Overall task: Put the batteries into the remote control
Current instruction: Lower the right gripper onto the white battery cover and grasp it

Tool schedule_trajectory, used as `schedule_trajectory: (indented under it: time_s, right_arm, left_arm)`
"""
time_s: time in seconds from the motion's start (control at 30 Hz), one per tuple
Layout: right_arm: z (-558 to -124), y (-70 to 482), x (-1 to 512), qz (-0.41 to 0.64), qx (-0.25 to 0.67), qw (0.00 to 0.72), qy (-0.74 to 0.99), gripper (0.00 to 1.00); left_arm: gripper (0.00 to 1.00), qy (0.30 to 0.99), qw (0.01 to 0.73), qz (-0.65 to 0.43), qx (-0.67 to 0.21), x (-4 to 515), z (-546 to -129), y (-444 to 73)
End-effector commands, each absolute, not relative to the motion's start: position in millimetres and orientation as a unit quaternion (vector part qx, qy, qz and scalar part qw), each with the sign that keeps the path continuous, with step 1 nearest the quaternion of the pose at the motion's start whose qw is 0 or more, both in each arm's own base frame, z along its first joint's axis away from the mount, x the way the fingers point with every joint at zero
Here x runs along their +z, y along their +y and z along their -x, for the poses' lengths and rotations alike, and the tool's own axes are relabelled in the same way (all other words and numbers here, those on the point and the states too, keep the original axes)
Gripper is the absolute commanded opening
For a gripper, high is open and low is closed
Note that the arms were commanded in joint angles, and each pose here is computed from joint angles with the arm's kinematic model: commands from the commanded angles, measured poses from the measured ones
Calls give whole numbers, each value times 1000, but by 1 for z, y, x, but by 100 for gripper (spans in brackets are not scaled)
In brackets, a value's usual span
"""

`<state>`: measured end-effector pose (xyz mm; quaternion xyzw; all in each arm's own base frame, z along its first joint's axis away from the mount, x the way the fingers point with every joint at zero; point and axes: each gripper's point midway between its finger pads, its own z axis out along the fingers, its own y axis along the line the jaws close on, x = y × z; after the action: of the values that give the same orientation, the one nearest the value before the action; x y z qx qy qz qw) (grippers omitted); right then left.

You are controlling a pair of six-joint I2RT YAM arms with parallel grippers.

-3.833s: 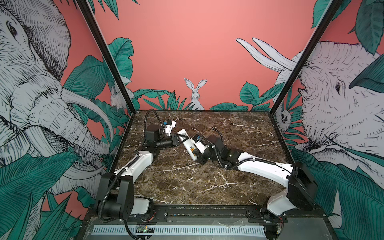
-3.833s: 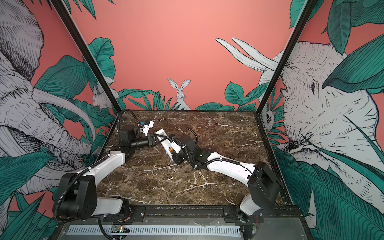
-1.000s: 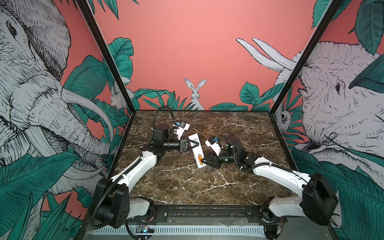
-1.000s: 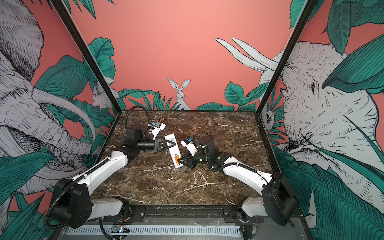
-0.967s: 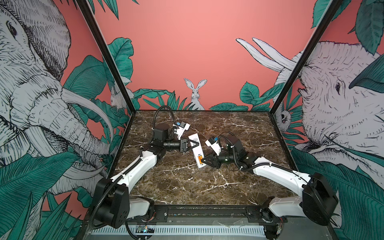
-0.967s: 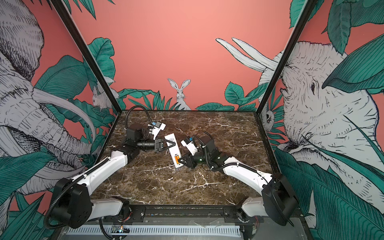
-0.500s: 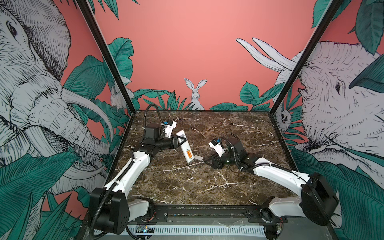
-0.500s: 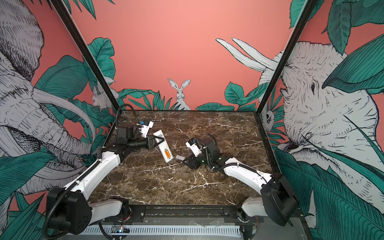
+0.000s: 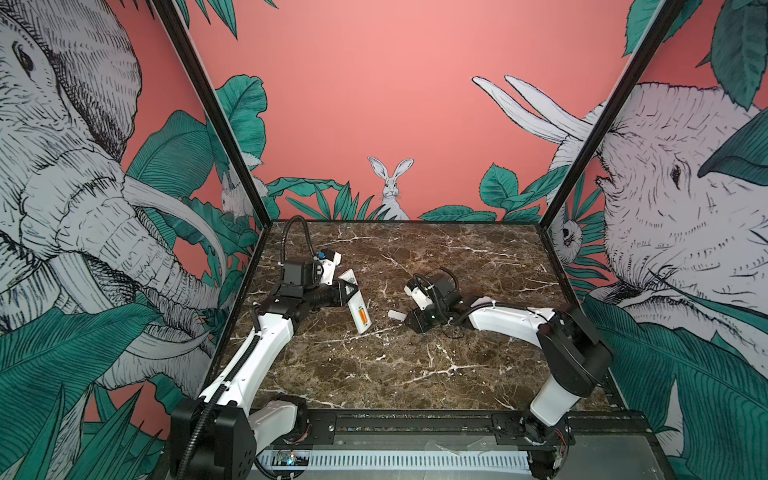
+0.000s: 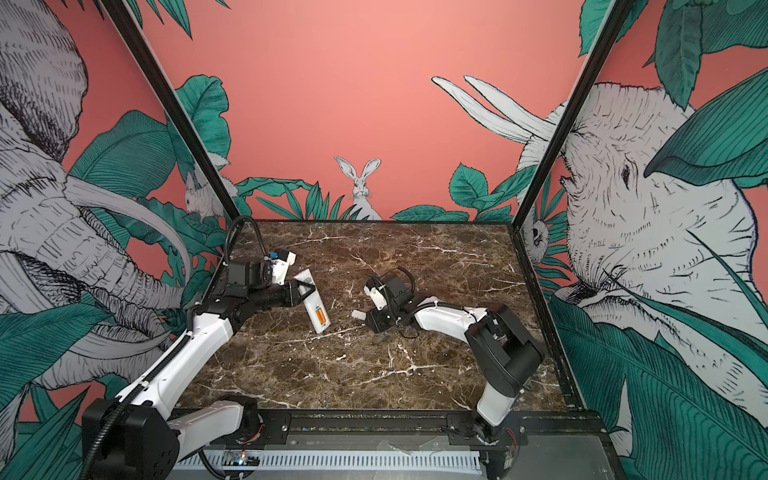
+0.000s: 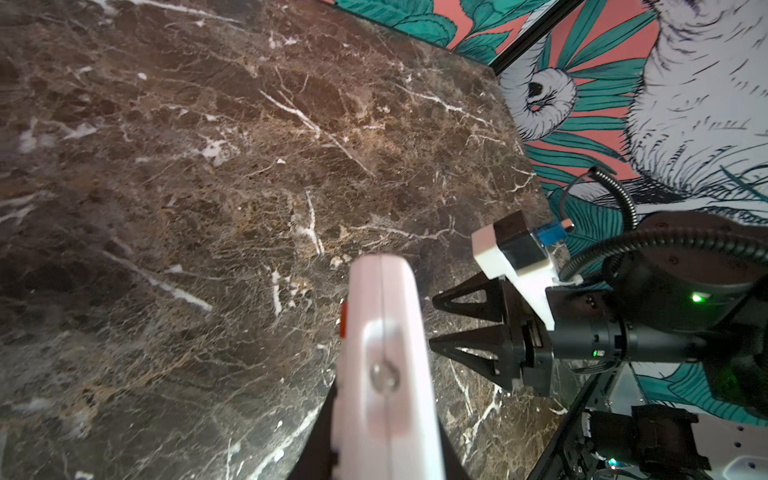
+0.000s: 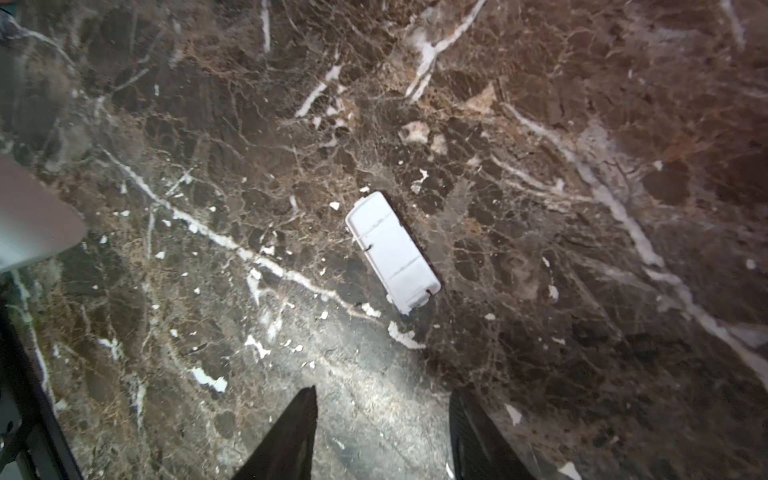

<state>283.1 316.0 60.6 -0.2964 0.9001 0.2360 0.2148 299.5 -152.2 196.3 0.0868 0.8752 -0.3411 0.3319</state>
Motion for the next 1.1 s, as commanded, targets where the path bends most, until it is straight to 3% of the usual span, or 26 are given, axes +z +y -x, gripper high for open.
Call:
schedule_trajectory:
  time_s: [0.0, 0.43, 0.6, 1.07]
  right_arm:
    - [-292, 317, 55, 292, 208, 216, 908, 51]
    - [-306, 330, 36, 313, 146, 208, 915, 43]
    - [-309, 332, 29, 320, 123, 205, 917, 34]
    - [-317, 331, 18, 314, 92, 203, 923, 21]
  left_arm:
    - [0, 875, 344, -95, -328, 200, -294, -146]
    - [0, 872, 345, -91, -334, 198, -293, -145]
    - [0, 871, 346, -90, -336, 197, -292, -144]
    - [0, 869, 347, -90, -340, 198, -291, -145]
